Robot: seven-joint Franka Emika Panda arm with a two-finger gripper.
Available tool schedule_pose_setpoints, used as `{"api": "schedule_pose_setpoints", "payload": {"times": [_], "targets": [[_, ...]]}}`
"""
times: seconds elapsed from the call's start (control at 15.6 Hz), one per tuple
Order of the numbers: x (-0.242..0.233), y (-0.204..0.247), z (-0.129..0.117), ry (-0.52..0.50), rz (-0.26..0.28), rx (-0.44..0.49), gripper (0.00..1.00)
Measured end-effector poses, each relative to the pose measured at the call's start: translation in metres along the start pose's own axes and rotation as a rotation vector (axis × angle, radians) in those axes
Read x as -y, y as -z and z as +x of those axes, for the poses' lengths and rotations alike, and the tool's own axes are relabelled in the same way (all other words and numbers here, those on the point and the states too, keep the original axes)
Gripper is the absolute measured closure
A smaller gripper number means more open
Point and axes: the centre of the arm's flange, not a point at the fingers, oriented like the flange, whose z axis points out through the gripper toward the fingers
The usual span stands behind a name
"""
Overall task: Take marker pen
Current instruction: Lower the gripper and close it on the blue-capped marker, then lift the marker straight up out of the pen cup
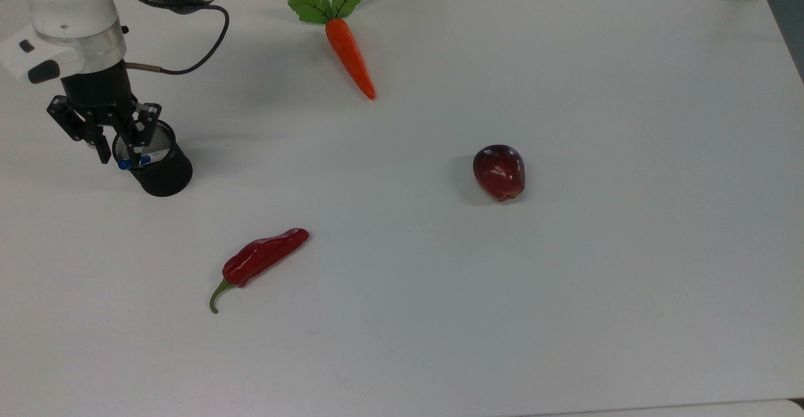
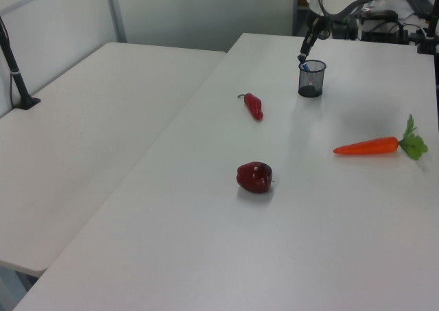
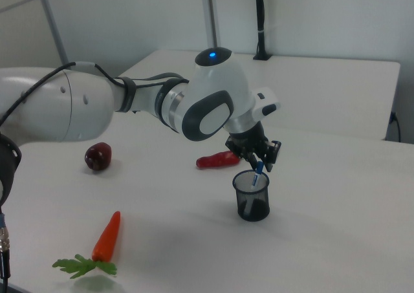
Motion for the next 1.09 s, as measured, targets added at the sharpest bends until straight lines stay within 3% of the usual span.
{"api": "schedule_pose_setpoints", "payload": {"times": [0.38, 0.51, 0.58, 1.09], "targets": [[0.0041, -0.0026, 0.0023, -0.023, 0.003, -0.007, 0.61], [0.0047, -0.0025, 0.0027, -0.034, 0.004, -0.007, 0.78], [0.0052, -0.0022, 0.0031, -0.037, 0.005, -0.008, 0.79], [0.0042, 0.0041, 0.0075, -0.059, 0.005, -0.024, 0.83]]}}
